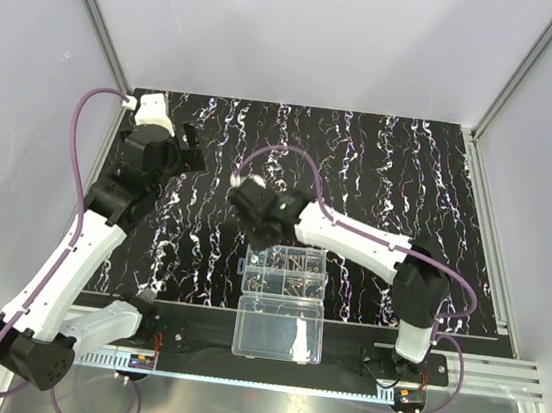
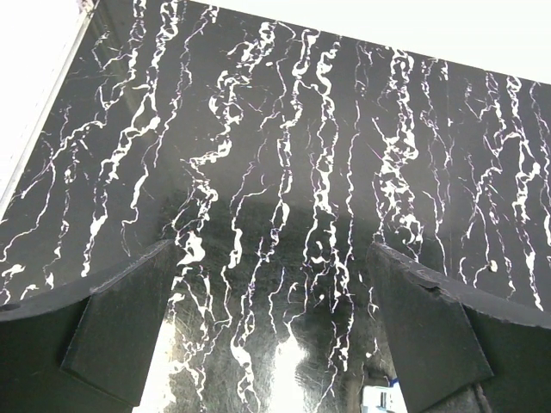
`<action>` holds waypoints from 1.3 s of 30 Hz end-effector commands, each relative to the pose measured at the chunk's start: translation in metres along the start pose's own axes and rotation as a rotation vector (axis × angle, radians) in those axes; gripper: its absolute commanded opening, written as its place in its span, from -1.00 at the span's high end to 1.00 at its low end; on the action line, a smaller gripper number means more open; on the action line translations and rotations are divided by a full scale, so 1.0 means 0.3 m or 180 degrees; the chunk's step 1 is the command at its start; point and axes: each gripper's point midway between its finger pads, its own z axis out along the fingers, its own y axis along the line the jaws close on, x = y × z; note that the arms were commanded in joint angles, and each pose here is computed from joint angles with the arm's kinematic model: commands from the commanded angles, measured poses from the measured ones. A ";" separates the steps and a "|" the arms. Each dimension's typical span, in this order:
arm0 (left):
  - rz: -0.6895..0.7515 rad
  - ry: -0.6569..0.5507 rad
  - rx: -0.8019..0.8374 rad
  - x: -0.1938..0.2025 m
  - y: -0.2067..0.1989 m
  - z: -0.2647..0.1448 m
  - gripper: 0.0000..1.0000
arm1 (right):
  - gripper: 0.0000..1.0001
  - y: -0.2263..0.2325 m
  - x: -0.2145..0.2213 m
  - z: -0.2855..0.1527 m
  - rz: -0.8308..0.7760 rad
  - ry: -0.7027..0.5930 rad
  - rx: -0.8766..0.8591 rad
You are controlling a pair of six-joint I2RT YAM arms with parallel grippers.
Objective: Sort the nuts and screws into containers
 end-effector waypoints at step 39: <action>-0.0172 -0.0413 -0.0009 -0.126 0.019 -0.047 -0.98 | 0.36 0.128 0.201 0.095 0.0002 0.0287 -0.0219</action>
